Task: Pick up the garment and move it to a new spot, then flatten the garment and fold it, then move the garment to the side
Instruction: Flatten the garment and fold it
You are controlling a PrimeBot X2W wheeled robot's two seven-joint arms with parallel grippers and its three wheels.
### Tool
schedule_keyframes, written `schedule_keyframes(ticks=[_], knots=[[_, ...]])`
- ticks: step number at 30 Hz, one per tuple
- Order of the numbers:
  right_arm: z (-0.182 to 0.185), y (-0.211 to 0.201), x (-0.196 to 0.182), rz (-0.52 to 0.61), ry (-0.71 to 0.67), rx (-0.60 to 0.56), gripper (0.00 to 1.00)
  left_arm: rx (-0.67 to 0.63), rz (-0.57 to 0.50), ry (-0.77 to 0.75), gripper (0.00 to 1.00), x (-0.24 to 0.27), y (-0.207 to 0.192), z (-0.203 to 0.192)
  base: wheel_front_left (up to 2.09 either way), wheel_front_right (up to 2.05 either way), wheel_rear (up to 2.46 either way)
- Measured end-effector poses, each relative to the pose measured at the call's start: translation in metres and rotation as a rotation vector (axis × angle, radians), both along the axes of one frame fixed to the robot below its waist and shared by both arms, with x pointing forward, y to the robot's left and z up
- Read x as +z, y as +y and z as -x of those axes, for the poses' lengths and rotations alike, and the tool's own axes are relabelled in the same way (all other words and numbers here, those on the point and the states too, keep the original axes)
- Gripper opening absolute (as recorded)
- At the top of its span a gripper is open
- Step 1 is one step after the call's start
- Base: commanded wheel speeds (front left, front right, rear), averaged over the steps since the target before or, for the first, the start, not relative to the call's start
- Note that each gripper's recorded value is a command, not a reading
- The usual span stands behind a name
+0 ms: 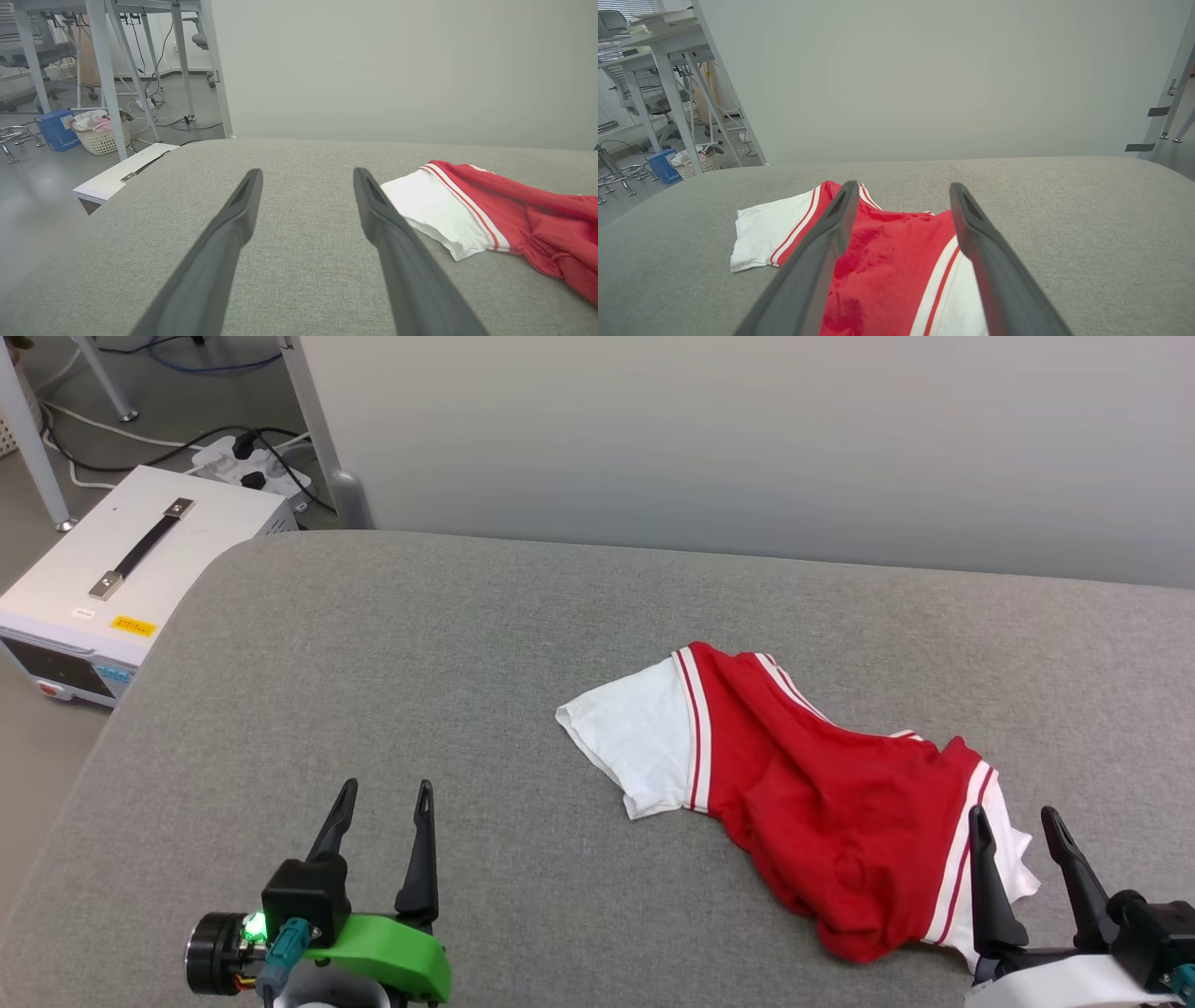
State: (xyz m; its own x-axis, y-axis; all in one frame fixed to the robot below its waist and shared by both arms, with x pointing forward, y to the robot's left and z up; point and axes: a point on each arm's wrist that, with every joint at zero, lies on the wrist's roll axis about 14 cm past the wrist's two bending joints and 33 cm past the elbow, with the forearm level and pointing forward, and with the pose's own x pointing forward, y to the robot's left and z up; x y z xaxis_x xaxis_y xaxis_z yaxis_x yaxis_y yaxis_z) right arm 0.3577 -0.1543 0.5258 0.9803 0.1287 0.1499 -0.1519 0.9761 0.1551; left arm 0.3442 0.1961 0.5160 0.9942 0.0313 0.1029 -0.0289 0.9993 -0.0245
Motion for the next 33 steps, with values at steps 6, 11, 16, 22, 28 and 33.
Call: schedule_keyframes(ticks=[6, 11, 16, 22, 28, 33], knots=[[0.003, -0.001, -0.006, 0.001, 0.018, -0.001, 1.00, 0.009, 0.000, 0.003, 1.00, -0.002, 0.004, 0.002, 0.00, 0.00, 0.00], [0.004, -0.001, -0.006, 0.001, 0.019, -0.003, 1.00, 0.011, 0.001, 0.018, 1.00, -0.007, 0.004, 0.005, 0.00, 0.00, 0.00], [0.004, -0.001, -0.006, 0.001, 0.019, -0.003, 1.00, 0.004, -0.002, 0.031, 1.00, -0.011, 0.004, 0.005, 0.00, 0.00, 0.00], [0.002, -0.001, -0.010, -0.001, 0.032, -0.004, 1.00, -0.012, 0.005, 0.064, 1.00, -0.021, 0.005, 0.000, 0.00, 0.00, 0.00], [-0.010, 0.001, -0.008, -0.002, 0.025, 0.002, 1.00, -0.085, -0.042, -0.018, 1.00, 0.013, 0.003, -0.050, 0.00, 0.00, 0.00], [-0.022, 0.002, -0.007, -0.001, 0.016, 0.000, 1.00, -0.161, -0.106, -0.066, 1.00, 0.042, -0.004, -0.099, 0.00, 0.00, 0.00]])
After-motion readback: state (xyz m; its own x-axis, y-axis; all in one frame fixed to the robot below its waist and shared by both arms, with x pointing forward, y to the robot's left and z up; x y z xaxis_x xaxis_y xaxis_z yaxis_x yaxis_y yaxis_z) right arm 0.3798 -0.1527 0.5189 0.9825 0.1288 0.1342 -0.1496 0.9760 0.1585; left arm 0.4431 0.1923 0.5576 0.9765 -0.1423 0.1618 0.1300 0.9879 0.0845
